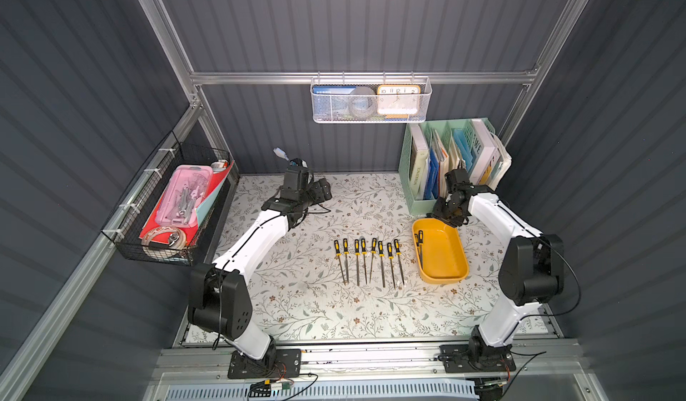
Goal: Take the file tool out of the storage box
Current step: Pick up the file tool from the storage box.
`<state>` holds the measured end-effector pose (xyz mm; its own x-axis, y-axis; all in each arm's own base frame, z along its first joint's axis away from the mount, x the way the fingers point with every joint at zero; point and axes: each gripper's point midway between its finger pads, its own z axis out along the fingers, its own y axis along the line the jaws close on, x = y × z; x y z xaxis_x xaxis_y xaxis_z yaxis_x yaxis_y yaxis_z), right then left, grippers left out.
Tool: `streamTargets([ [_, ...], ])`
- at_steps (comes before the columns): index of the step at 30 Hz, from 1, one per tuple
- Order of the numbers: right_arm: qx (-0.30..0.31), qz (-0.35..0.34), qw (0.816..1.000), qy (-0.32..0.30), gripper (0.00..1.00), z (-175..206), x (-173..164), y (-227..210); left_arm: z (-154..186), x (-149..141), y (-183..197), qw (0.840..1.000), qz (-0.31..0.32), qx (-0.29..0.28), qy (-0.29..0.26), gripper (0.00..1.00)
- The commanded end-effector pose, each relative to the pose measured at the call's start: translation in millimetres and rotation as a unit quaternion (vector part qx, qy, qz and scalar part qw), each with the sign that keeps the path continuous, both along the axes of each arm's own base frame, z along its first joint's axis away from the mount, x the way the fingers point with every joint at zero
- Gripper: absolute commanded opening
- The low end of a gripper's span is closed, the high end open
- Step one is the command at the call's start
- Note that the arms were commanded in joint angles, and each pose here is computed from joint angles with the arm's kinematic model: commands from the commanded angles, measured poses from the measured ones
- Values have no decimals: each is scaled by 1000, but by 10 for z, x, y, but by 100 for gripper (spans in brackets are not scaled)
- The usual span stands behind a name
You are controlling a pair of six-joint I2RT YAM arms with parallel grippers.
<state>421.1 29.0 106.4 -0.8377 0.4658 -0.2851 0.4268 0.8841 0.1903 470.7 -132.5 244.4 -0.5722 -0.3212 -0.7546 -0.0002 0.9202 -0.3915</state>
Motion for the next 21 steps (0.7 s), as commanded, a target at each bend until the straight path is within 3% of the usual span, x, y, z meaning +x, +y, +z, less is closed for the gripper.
streamTargets([
  [1, 20, 62, 996, 58, 46, -142, -145, 139, -33, -1, -27, 1000, -7, -6, 1, 88],
  [8, 50, 92, 992, 65, 47, -349, -86, 331, -49, -31, -22, 1000, -6, -9, 7, 88],
  [21, 16, 119, 987, 109, 46, -746, -154, 425, -51, -63, 32, 1000, 7, -5, 12, 87],
])
